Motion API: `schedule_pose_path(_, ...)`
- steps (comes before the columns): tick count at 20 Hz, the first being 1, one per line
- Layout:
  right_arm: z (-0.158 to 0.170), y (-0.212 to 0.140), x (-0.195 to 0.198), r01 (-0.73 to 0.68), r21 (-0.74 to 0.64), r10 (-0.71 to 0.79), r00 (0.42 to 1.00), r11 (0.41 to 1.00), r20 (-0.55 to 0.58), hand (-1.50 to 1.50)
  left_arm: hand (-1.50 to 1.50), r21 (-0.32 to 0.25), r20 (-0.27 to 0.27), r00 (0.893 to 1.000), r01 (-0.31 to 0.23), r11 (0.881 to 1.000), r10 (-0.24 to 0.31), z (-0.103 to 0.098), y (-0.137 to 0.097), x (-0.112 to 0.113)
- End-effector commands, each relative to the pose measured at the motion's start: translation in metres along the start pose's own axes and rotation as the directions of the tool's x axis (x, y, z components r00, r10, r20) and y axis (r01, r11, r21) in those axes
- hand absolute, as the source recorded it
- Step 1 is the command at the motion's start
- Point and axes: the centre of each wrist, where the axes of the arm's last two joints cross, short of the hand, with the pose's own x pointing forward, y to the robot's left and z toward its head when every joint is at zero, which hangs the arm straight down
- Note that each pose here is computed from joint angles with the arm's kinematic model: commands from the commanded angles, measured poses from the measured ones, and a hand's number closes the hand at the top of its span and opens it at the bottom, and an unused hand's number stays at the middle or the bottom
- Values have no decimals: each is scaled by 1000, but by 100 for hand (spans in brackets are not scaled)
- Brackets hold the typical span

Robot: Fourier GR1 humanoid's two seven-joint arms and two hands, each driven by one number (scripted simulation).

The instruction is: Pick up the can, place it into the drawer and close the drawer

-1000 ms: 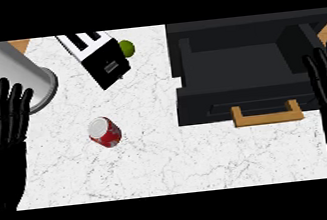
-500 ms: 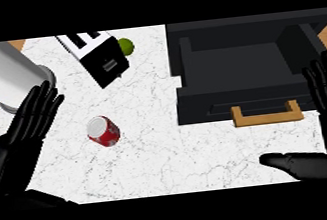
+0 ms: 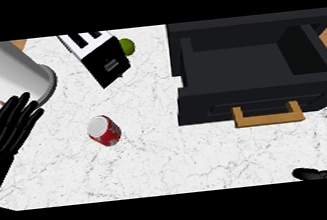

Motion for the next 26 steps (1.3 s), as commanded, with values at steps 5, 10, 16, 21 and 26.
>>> schedule_pose_path(5,3,-30,-5,13,-26,-13,1000,1000,-2,-150,-150,1,3,1000,-14,1000,14,11,5,31)
schedule_pose_path(10,43,-55,0,18,1,-18,1000,1000,-7,-150,-150,41,-52,993,-101,994,103,13,14,19)
schedule_pose_path(16,34,-54,2,14,-13,-14,1000,1000,-17,-150,-150,50,-87,963,-253,966,256,12,19,5)
schedule_pose_path(21,63,-65,-7,19,-2,-19,1000,1000,-5,-150,-150,55,-119,951,-282,958,286,6,14,16)
schedule_pose_path(26,52,-87,-18,7,6,-7,1000,1000,-4,-150,-150,52,-146,938,-309,949,314,-32,27,-18)
